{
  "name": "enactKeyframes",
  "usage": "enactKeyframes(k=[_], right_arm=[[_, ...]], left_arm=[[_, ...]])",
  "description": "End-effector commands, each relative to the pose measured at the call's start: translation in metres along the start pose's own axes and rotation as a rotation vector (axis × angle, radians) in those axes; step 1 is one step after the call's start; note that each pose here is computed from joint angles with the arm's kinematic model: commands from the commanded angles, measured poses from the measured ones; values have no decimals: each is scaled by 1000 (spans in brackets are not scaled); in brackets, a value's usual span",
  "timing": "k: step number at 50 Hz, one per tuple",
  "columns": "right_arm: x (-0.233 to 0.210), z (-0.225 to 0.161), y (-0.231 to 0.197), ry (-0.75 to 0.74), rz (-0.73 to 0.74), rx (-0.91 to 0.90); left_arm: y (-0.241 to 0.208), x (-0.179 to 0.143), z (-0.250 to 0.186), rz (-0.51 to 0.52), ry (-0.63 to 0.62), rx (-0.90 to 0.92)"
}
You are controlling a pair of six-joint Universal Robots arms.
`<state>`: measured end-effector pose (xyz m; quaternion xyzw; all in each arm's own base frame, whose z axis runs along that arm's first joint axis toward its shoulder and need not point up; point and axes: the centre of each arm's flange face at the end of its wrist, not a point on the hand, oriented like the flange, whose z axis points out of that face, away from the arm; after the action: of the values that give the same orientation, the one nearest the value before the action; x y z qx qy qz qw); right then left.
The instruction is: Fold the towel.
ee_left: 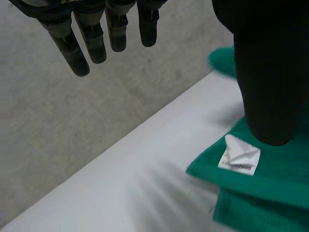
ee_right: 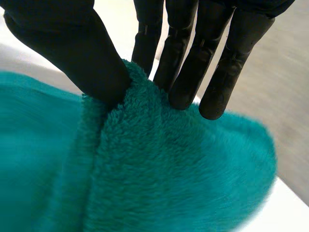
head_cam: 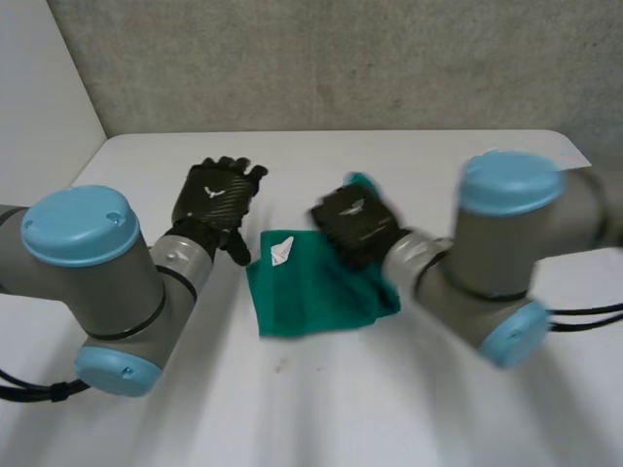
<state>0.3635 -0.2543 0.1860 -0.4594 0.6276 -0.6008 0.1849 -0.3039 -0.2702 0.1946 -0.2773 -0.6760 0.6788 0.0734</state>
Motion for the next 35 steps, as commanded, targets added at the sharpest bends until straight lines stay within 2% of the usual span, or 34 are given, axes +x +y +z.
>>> enactKeyframes(k=[1,3,6,8,9,13,15,18,24,29,35], right_arm=[[-82,11,20,-263,-112,12],[-81,12,21,-253,-119,10],[-63,17,20,-108,-101,-36],[-58,17,17,-75,-88,-40],[-35,15,10,25,-20,-42],[8,5,-5,125,144,-8],[14,4,-5,132,176,-4],[28,4,-3,130,316,6],[37,8,17,106,384,-75],[27,23,53,73,429,-218],[26,25,66,76,410,-295]], left_arm=[[0,-10,-6,-61,-67,-22],[-2,-12,-6,-71,-72,-15],[-4,-14,-4,-79,-76,-6],[-5,-13,-3,-81,-74,-2],[-5,-12,-3,-82,-69,-1],[-10,-6,0,-88,-52,19],[-13,3,1,-110,-31,31],[-17,20,1,-163,14,44],[-1,35,6,-246,57,-52],[34,44,10,-248,71,-227],[61,40,5,-232,62,-376]])
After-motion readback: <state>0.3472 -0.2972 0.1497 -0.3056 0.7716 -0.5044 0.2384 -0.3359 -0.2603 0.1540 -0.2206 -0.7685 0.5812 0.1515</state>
